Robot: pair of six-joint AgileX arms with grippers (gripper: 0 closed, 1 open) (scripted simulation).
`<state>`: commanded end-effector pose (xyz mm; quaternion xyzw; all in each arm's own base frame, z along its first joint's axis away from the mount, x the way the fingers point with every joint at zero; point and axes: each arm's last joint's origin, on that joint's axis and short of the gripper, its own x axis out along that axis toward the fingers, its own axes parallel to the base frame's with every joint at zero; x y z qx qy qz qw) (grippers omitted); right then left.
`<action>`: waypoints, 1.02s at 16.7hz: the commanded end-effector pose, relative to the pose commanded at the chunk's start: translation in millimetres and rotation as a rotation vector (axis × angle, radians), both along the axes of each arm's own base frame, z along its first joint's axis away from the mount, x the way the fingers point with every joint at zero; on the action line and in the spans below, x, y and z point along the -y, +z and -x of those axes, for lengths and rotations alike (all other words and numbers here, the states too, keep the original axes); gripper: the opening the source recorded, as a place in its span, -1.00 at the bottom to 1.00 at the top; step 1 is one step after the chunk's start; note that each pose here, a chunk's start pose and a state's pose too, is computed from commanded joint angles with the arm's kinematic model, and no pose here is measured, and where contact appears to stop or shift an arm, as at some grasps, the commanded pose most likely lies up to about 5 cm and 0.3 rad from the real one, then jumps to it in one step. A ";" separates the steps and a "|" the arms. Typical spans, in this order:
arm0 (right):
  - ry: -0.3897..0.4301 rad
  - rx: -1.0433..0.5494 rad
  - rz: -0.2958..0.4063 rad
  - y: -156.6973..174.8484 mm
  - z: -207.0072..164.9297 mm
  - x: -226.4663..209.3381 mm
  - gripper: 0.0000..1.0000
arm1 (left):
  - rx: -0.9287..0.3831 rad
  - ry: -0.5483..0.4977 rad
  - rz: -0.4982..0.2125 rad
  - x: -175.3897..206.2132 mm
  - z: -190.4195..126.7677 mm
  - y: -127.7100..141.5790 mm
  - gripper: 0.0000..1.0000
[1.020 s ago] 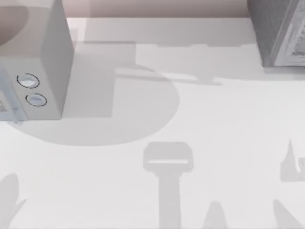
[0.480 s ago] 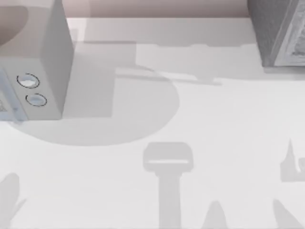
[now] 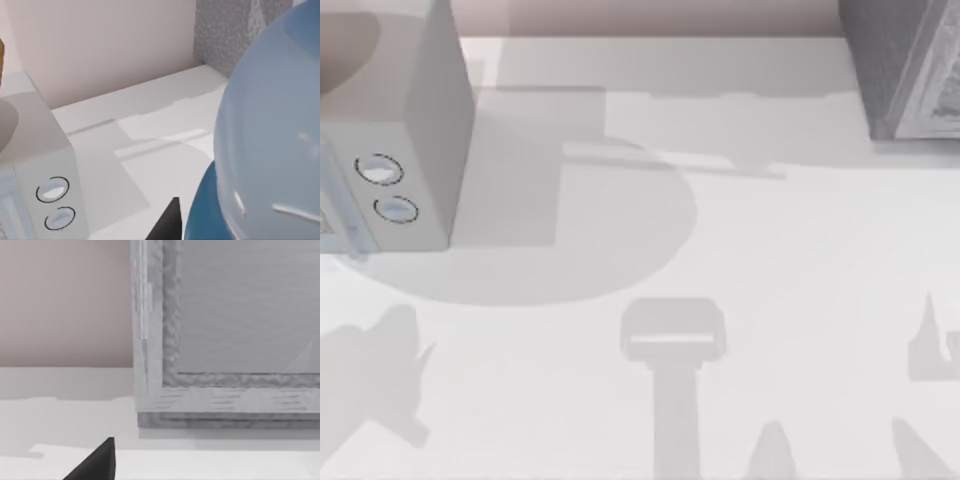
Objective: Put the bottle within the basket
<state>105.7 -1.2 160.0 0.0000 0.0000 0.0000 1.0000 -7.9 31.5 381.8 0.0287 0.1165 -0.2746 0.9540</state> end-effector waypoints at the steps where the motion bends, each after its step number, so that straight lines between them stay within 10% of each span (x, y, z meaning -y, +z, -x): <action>1: 0.000 0.000 0.000 0.0 0.0 0.0 1.00 | 0.004 0.044 0.006 13.3 -7.5 17.0 -1.00; 8: 0.000 0.000 0.000 0.0 0.0 0.0 1.00 | 0.037 0.375 0.012 58.3 -149.2 100.4 -1.00; 17: 0.000 0.000 0.000 0.0 0.0 0.0 1.00 | 0.042 0.641 -0.006 -49.8 -294.4 95.0 -1.00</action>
